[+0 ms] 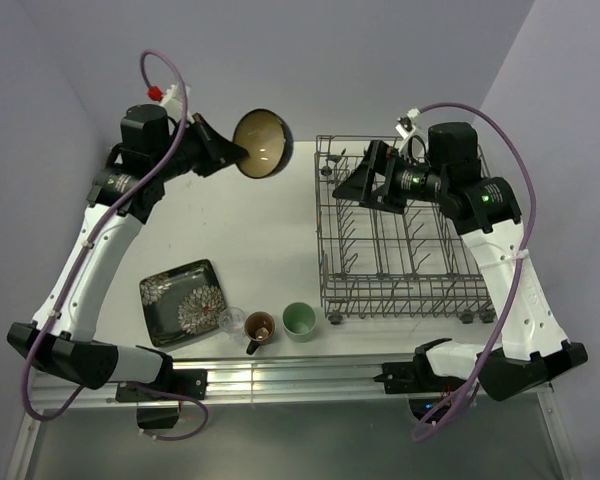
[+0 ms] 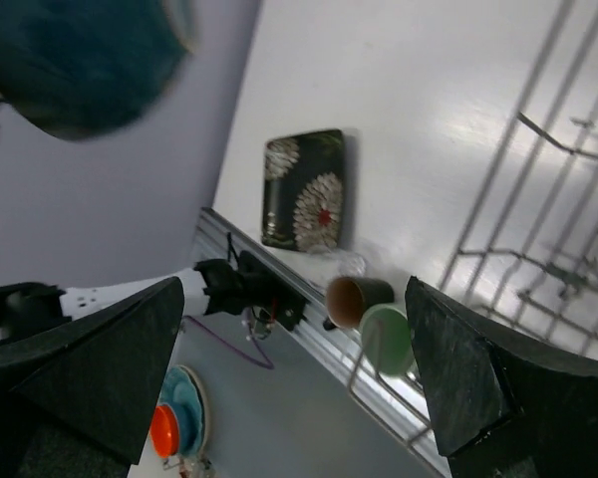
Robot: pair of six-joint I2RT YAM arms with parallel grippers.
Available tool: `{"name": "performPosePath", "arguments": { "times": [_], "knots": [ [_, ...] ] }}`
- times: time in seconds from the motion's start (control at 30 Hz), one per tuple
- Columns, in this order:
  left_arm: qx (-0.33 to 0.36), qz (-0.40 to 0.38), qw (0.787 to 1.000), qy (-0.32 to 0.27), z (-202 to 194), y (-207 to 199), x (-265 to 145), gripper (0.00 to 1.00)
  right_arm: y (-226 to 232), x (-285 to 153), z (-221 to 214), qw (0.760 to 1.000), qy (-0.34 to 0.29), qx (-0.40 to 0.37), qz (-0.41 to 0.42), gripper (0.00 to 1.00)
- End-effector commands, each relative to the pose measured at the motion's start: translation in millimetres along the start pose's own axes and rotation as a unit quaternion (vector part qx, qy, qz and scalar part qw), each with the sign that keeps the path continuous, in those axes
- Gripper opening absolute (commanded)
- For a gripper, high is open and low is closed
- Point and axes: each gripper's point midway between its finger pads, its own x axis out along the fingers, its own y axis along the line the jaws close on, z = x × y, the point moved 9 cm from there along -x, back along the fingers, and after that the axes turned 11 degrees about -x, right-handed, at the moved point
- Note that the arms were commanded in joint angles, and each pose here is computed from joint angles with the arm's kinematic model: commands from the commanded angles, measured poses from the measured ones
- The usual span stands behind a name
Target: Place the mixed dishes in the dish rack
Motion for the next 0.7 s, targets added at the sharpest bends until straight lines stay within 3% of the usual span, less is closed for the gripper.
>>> {"name": "performPosePath", "arguments": {
  "times": [0.0, 0.27, 0.67],
  "knots": [
    [-0.018, -0.129, 0.988, 0.084, -16, -28, 14, 0.00, 43, -10, 30, 0.990, -0.085, -0.043, 0.104, 1.00],
    [-0.036, -0.152, 0.977, 0.148, -46, -44, 30, 0.00, 51, -1, 39, 0.983, -0.129, -0.081, 0.101, 1.00],
    [-0.030, -0.162, 0.971, 0.171, -56, -54, 36, 0.00, 37, 16, 26, 0.991, -0.107, -0.079, 0.033, 1.00]
  ]
}}
